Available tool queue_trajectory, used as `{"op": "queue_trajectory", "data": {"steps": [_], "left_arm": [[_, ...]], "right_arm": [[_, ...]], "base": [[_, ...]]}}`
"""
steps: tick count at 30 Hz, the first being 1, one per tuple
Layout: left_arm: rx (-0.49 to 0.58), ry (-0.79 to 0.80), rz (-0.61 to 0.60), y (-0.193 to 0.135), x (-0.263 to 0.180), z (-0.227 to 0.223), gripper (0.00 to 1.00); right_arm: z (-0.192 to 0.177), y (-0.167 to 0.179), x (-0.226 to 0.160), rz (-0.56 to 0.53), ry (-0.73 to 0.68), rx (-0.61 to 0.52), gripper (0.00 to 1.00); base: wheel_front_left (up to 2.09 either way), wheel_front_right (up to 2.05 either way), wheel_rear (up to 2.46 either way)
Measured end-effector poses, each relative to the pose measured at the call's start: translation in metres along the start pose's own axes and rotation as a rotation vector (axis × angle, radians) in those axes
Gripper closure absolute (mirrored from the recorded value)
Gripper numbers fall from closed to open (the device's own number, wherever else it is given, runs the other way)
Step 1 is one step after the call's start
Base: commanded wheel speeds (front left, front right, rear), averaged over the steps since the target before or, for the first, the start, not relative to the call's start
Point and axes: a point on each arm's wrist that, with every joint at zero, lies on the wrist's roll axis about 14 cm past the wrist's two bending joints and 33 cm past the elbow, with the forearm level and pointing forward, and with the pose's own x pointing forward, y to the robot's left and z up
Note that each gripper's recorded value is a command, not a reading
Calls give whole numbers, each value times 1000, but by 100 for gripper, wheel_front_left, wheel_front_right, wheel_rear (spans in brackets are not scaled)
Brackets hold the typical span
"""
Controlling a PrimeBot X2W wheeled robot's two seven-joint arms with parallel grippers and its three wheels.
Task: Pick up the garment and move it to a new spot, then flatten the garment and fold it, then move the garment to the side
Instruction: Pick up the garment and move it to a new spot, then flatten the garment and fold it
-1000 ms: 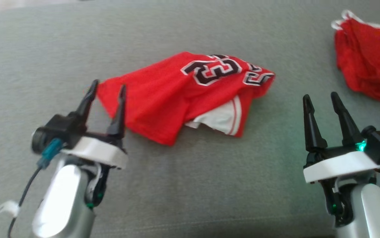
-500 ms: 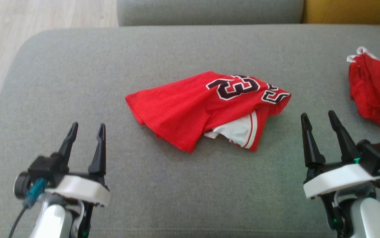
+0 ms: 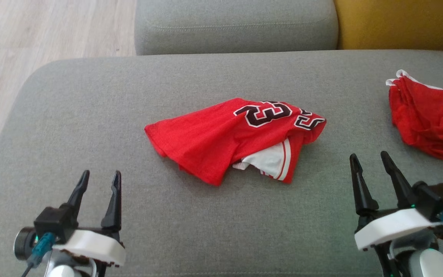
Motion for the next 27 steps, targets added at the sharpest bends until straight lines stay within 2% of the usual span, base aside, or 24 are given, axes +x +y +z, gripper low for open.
{"op": "queue_trajectory", "data": {"steps": [27], "left_arm": [[1,-1,-9,-4,2,4,0]], "right_arm": [[2,-4,-4,-15,-6,0,0]], "base": [[0,0,0]]}}
